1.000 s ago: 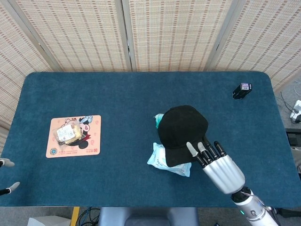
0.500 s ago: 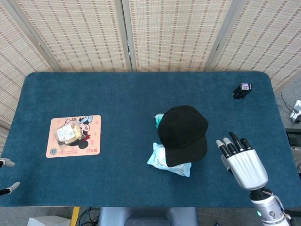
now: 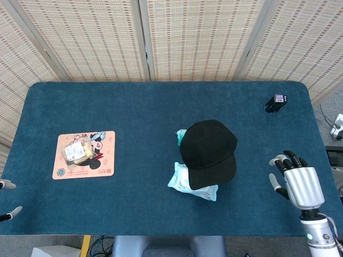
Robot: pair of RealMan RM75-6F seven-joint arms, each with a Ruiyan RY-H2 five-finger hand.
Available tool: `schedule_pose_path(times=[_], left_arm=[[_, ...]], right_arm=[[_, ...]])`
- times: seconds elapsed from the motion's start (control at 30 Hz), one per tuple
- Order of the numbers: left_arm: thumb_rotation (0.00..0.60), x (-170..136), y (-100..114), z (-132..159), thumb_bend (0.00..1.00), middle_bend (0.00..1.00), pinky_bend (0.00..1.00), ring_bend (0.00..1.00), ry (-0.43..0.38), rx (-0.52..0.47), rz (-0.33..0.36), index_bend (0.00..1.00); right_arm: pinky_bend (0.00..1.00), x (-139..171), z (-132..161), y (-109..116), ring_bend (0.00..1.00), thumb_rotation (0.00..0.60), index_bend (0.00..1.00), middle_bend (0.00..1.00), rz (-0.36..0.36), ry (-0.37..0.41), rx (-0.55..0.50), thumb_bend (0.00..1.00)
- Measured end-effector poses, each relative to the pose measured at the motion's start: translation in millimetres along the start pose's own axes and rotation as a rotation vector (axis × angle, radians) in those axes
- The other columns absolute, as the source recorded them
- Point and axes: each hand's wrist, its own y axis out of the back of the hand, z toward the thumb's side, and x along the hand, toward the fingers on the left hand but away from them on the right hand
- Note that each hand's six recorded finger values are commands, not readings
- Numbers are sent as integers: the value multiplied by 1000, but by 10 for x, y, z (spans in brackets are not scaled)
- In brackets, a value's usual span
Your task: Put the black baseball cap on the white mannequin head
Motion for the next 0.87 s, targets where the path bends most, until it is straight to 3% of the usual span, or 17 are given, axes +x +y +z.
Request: schedule_pose_path(times=[0.23,0.57,0.87], left_arm=[[600,11,16,28,90,323,413,198,-23,-11,25,410],[600,10,22,-1,91,323,413,198,-19,-14,25,411],[600,0,60,9,90,323,413,198,-18,-18,34,411]], right_arm=[[422,53,-73,-124,232,600,433,400,21,-31,-39,394],[422,140,-99,-80,232,600,433,400,-11,-73,-82,395],[422,162,-111,-123,232,600,433,400,17,-91,-90,395]])
